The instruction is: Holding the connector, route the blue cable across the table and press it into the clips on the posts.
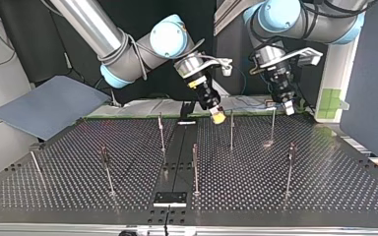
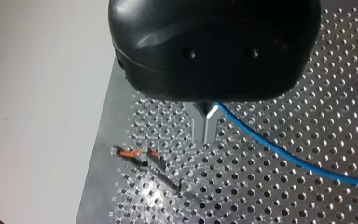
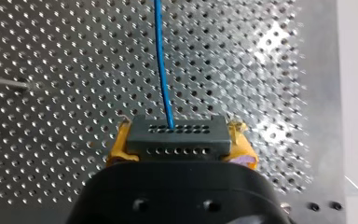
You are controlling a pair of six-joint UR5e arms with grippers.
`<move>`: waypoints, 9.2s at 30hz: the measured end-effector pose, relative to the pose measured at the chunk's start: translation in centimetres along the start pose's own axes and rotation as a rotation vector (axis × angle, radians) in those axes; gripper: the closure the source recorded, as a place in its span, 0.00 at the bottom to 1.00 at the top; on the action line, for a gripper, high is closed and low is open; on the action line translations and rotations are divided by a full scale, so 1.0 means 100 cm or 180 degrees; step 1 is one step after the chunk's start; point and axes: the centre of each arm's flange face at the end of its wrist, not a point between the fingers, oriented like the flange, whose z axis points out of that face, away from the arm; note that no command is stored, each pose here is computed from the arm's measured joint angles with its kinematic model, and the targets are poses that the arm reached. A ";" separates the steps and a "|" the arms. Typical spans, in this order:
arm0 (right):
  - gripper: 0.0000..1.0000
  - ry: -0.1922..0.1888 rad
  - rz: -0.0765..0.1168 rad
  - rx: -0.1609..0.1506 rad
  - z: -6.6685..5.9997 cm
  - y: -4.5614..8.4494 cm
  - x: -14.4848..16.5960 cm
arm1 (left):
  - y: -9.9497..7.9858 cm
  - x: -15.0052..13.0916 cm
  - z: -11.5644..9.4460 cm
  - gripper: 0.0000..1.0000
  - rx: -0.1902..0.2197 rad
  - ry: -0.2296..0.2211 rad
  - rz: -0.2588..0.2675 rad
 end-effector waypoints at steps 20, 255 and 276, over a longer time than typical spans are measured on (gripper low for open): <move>1.00 0.0152 0.0059 0.0035 0.039 -0.007 0.037 | 0.009 -0.017 0.050 1.00 -0.0025 -0.0034 0.0050; 1.00 0.0108 0.0047 -0.0378 0.085 0.035 0.057 | -0.051 -0.034 0.127 1.00 0.0857 0.0659 0.0029; 1.00 -0.0325 0.0031 -0.0448 0.064 0.044 -0.007 | -0.031 0.030 0.078 1.00 0.0783 0.0856 0.0141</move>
